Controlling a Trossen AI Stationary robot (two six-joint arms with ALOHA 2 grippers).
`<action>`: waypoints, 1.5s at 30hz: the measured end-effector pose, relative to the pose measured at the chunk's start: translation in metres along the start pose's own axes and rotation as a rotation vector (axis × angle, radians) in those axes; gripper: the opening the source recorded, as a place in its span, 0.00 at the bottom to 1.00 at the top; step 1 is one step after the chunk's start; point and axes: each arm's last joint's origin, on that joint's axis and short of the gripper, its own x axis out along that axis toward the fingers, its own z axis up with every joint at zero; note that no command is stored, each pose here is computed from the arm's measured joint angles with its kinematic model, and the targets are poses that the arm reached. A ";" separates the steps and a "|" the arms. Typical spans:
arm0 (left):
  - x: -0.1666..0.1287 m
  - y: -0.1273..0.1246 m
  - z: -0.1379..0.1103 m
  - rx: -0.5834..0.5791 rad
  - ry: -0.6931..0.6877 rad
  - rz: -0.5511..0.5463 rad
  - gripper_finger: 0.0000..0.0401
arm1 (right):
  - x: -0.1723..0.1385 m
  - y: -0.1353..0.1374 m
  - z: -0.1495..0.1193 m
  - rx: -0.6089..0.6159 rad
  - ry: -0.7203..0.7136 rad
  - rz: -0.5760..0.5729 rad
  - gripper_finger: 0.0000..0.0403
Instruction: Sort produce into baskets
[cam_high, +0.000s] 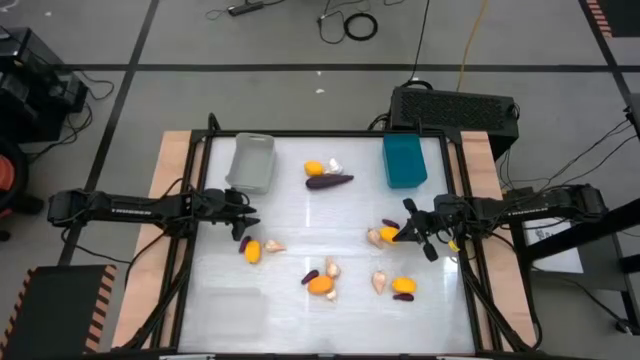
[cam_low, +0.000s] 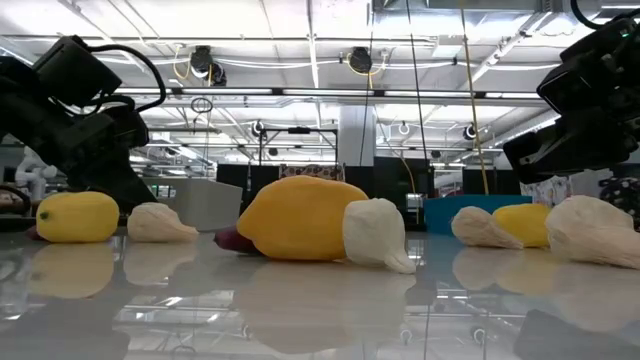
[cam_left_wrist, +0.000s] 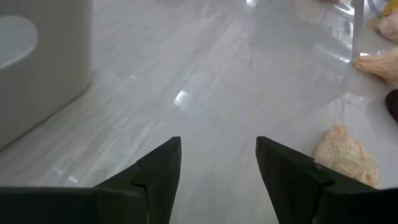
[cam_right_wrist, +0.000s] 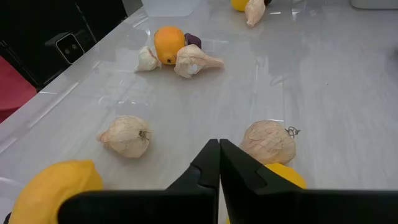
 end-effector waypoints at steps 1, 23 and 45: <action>0.000 0.000 0.000 0.000 0.000 0.000 0.54 | 0.000 0.000 0.000 0.000 0.000 0.000 0.01; 0.000 0.000 0.000 0.000 0.001 0.000 0.54 | 0.000 0.000 0.000 0.000 0.000 0.000 0.01; 0.000 0.001 0.001 0.003 -0.019 0.043 0.54 | -0.001 0.001 0.016 -0.034 -0.159 0.003 0.01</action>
